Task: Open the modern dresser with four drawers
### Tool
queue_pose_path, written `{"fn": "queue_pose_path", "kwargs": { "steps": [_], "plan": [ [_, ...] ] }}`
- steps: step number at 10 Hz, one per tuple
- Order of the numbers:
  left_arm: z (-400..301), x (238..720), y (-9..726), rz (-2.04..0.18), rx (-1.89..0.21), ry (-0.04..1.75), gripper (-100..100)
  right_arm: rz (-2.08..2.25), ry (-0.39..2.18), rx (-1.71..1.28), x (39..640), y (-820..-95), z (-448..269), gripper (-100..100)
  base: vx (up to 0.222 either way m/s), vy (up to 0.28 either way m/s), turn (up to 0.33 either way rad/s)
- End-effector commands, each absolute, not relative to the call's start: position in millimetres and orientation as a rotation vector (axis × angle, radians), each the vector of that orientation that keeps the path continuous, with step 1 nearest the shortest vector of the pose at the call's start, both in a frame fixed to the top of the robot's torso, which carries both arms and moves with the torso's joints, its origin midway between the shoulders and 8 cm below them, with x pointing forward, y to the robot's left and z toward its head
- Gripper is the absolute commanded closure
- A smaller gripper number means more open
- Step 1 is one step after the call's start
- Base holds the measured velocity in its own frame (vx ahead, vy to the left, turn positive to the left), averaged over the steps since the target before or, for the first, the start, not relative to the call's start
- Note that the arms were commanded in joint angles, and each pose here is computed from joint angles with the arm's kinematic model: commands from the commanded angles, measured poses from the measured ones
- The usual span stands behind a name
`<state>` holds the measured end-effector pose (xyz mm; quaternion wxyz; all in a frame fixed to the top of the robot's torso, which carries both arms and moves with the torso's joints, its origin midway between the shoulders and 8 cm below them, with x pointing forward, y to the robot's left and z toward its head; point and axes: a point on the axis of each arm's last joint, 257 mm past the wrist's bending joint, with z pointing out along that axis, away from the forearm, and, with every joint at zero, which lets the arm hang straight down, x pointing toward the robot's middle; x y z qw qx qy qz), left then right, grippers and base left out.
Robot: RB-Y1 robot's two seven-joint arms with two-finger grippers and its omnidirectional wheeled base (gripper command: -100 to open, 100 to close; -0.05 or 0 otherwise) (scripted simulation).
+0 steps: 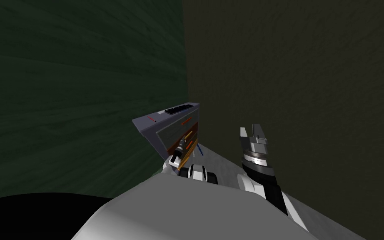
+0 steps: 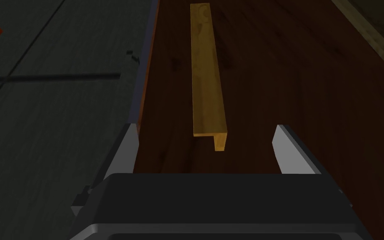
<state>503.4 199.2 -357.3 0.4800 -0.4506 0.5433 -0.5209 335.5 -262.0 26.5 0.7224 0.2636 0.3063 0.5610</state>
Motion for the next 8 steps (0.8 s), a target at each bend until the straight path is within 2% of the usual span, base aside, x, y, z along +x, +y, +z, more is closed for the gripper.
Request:
{"fn": "queue_pose_path", "kwargs": {
  "steps": [1,3,5,7,8],
  "plan": [
    [-352,510,230,-1.217,-1.113,1.282,-100,1.239,0.676,0.582,336,-262,27,0,-0.082,0.048,-0.381],
    [-350,511,248,-1.193,-1.133,1.252,-100,1.239,0.677,0.582,336,-262,26,0,-0.019,0.009,-0.029],
    [-348,515,268,-1.154,-1.14,1.226,-100,1.239,0.676,0.582,336,-262,27,0,-0.057,0.036,-0.336],
    [-346,514,287,-1.128,-1.161,1.193,-100,1.239,0.677,0.582,336,-262,26,0,-0.035,0.003,-0.075],
    [-345,519,289,-1.114,-1.152,1.196,-100,1.239,0.677,0.582,335,-262,26,0,-0.076,0.01,-0.37]
  ]
}}
